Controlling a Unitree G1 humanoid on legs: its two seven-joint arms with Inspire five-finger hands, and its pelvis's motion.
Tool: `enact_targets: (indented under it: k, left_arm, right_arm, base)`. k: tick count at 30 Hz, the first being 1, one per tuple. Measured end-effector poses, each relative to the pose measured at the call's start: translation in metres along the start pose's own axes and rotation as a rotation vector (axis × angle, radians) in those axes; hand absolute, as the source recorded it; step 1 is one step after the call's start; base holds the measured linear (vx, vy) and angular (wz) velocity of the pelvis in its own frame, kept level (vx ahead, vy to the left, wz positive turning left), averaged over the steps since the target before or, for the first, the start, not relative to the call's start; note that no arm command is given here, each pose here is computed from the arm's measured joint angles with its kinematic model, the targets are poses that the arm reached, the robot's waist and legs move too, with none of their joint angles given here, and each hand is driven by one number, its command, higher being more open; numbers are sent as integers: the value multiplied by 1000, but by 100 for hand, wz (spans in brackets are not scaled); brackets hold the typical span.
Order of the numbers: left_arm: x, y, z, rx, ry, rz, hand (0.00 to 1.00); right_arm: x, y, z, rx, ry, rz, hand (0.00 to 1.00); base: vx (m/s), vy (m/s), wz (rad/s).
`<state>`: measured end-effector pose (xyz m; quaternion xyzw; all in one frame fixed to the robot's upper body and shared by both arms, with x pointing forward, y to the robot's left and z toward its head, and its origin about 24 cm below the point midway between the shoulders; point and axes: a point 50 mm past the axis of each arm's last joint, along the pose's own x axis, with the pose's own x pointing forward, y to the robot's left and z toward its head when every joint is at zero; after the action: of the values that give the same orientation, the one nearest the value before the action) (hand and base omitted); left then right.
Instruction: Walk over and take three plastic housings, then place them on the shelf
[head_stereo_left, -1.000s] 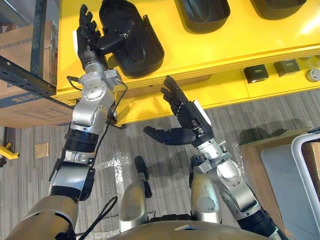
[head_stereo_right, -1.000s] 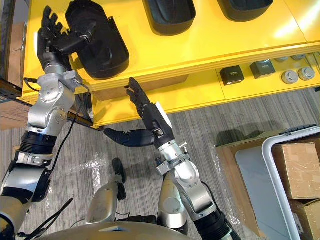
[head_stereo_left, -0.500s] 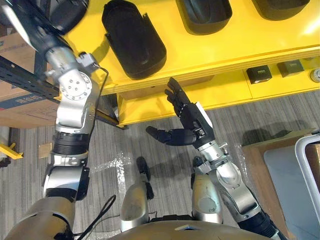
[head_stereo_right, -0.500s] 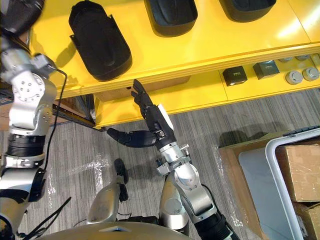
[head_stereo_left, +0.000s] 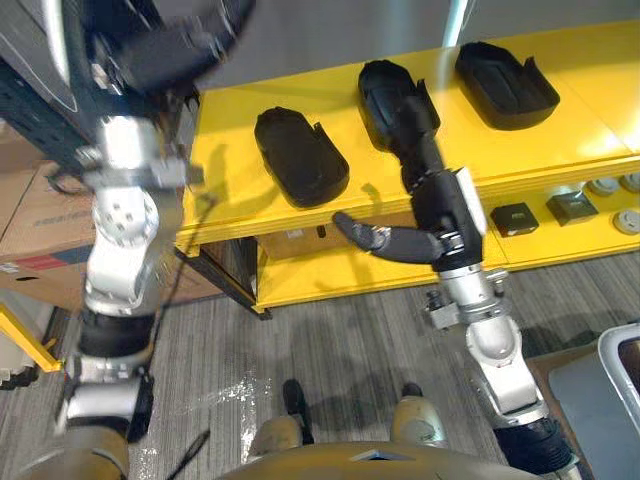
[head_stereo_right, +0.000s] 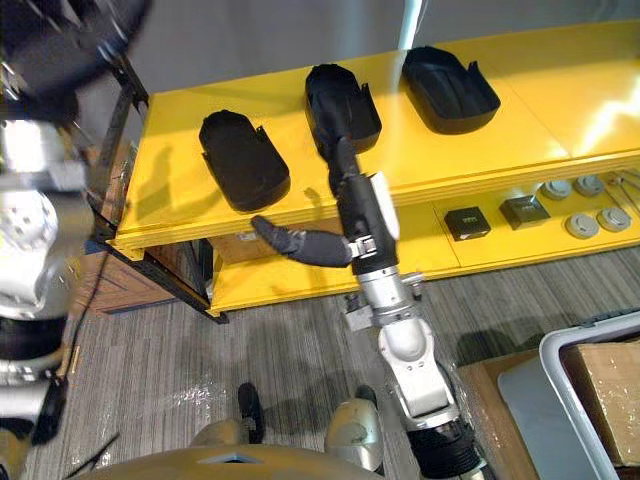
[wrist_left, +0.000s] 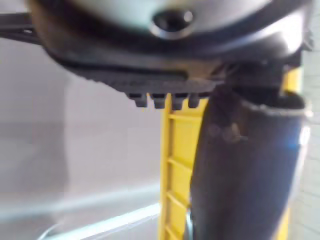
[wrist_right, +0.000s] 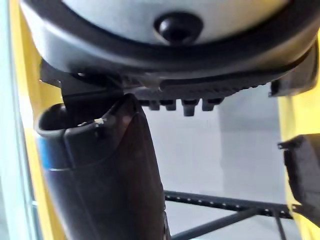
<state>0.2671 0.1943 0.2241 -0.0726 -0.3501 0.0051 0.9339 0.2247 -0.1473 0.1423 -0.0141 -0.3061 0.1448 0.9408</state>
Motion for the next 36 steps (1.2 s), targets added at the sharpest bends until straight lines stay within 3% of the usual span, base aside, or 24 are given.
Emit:
enact_targets:
  k: [4,11,23,36]
  left_arm:
    - [-57,-2,-22,-95,152,-1,100]
    - [-92,-7,-13,-167,120,1,100]
    - [-112,-17,-18,-244,139,36,100]
    - [-112,-22,-15,-270,104,24,100]
  right_arm:
    - [-3,-4,-2,35,24,40,100]
    - [-24,1,-19,67,197,90,100]
    - [-22,4,-22,40,226,60,100]
    - [1,0,-13,-25,137,47,100]
  base:
    - [15,0,13]
    - [-12,-5,15]
    - [-28,-2,6]
    - [3,-2,2]
